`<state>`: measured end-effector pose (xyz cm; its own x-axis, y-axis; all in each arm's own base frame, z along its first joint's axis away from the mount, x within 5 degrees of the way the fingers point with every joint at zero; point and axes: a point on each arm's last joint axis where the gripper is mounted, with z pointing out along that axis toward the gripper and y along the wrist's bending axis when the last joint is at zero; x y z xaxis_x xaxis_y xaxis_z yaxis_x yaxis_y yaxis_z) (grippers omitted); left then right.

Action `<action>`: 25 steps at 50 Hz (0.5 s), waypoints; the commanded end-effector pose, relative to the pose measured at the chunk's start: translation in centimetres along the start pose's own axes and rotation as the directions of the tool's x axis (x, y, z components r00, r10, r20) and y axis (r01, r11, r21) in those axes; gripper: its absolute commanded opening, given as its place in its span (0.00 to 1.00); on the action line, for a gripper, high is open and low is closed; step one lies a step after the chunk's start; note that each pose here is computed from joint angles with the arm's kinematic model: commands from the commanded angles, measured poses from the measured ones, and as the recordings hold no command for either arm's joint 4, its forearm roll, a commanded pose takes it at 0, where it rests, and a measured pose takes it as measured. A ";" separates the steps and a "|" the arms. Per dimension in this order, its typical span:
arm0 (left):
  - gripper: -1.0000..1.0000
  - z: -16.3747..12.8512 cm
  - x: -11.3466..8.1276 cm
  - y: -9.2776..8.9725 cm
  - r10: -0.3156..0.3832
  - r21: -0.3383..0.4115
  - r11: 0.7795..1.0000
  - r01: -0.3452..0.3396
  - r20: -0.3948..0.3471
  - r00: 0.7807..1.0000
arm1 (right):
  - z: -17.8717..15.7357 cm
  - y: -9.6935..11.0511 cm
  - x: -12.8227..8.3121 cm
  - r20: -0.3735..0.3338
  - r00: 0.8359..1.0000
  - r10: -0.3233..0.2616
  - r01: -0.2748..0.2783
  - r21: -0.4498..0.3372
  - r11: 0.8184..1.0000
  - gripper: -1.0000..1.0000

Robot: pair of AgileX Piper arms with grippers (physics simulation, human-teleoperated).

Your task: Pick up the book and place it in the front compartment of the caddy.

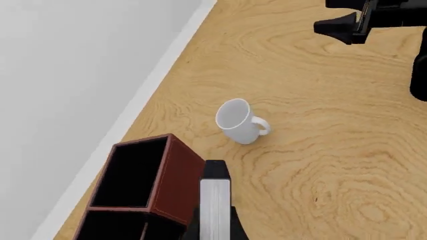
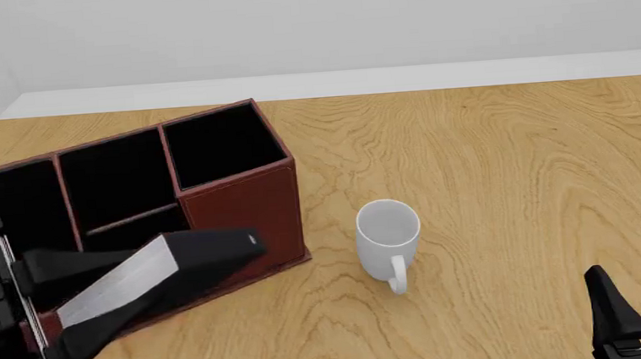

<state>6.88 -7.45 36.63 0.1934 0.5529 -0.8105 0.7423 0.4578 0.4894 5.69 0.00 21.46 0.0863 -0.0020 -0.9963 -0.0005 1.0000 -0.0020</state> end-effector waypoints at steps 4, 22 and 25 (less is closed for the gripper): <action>0.00 -2.8 1.1 -0.1 0.203 -0.133 0.972 -0.194 0.057 0.978 | 0.0 0.0 0.0 0.000 1.000 0.000 0.000 0.000 1.000 1.00; 0.00 -5.5 2.0 -1.1 0.318 -0.181 0.939 -0.292 0.133 0.939 | 0.0 0.0 0.0 0.000 1.000 0.000 0.000 0.000 1.000 1.00; 0.00 -6.3 1.8 -1.0 0.336 -0.213 0.929 -0.301 0.152 0.929 | 0.0 0.0 0.0 0.000 1.000 0.000 0.000 0.000 1.000 1.00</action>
<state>3.85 -4.04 36.10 0.4299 0.5733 -0.6975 0.5910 0.4054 0.6974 5.69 0.00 21.46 0.0863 -0.0021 -0.9963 -0.0005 1.0000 -0.0021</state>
